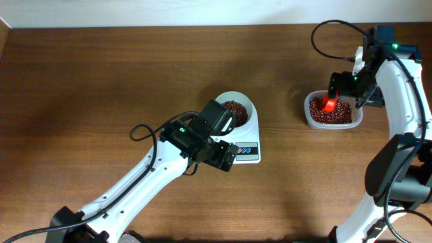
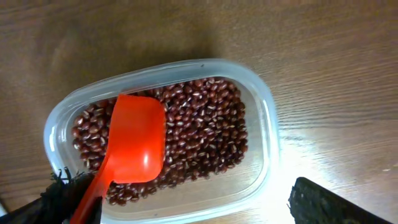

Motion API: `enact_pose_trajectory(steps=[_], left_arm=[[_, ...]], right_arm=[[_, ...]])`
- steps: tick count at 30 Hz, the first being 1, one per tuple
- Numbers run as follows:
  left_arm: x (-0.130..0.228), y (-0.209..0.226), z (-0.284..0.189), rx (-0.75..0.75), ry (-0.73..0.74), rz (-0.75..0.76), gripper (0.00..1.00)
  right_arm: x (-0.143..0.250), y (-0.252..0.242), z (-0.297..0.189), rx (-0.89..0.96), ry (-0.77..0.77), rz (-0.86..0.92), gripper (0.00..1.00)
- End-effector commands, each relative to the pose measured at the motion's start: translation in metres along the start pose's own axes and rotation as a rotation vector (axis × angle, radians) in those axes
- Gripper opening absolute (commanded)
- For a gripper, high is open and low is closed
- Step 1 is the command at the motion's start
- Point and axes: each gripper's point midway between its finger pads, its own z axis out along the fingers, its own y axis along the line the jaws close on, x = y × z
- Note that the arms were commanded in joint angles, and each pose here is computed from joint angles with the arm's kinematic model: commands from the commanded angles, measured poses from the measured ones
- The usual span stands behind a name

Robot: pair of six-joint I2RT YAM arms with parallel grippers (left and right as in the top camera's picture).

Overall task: Scoop item into bowl and weigh 50g on scale
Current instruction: 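Release the red scoop into the tub with the right gripper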

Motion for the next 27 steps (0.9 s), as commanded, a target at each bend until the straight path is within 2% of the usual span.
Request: enact_pose_trajectory(steps=[1, 2, 11, 14, 21, 27], left_arm=[[0.000, 0.000, -0.003, -0.003, -0.012, -0.002, 0.99], [0.000, 0.000, -0.003, -0.003, -0.013, -0.002, 0.99], [0.000, 0.000, -0.003, -0.003, -0.012, -0.002, 0.99], [0.000, 0.000, -0.003, -0.003, -0.013, -0.002, 0.99], [0.000, 0.000, -0.003, -0.003, -0.013, -0.002, 0.99], [0.000, 0.000, -0.003, -0.003, -0.012, -0.002, 0.99]], right_arm=[[-0.009, -0.012, -0.001, 0.079, -0.030, -0.003, 0.99], [-0.013, -0.020, -0.002, 0.127, -0.046, -0.001, 0.99], [-0.024, -0.021, -0.003, 0.134, -0.089, 0.005, 0.99], [-0.026, -0.039, -0.007, 0.244, -0.103, 0.010, 0.99], [-0.038, -0.052, -0.012, 0.321, -0.154, 0.023, 0.99], [-0.039, 0.015, -0.003, -0.068, -0.150, -0.004, 0.99]])
